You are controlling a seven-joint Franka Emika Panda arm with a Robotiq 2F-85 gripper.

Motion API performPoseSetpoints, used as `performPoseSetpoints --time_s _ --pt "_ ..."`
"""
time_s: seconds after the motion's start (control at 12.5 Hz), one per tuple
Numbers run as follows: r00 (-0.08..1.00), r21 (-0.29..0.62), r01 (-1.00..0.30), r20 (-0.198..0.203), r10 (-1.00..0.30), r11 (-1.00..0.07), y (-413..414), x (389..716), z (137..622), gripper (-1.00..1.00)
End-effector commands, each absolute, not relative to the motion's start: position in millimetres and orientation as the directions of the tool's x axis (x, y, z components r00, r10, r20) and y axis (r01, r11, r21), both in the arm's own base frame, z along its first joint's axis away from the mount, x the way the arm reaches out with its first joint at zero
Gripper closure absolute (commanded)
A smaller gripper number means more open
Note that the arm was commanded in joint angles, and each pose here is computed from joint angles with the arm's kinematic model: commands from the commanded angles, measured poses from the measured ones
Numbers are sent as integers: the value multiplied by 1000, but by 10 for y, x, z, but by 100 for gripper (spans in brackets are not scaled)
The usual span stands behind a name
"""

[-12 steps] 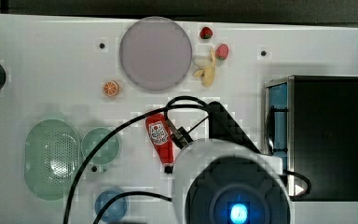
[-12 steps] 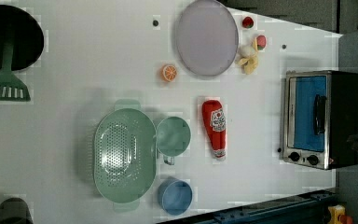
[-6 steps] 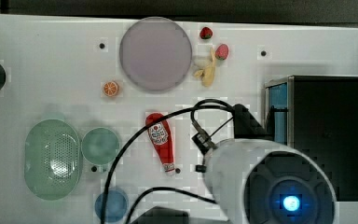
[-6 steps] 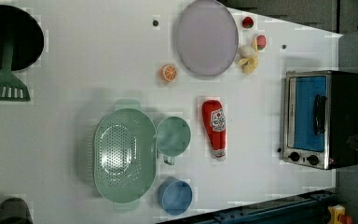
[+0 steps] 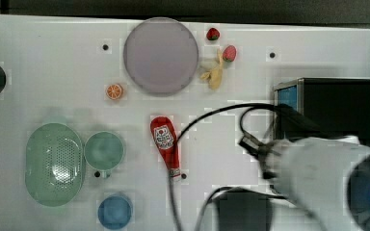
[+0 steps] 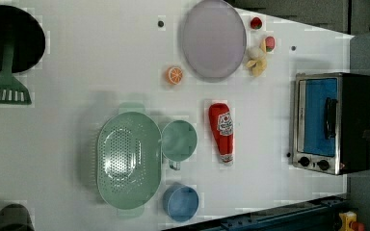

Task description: Flap open oven.

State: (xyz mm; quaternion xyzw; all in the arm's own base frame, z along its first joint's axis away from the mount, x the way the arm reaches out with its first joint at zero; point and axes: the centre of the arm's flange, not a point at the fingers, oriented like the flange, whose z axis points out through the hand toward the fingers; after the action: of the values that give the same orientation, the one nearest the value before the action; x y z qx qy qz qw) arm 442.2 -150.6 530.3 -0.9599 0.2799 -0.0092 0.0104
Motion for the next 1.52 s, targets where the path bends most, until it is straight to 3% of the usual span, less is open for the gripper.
performPoseSetpoints --time_s 0.08,0.64,1.52 --pt "960 37 -279 30 -278 -960 -1978 4367 4975 65" --pt "997 114 -51 69 -43 -992 -2653 4560 4200 65" --pt "999 141 -36 2 -36 -989 -2658 4738 3312 65"
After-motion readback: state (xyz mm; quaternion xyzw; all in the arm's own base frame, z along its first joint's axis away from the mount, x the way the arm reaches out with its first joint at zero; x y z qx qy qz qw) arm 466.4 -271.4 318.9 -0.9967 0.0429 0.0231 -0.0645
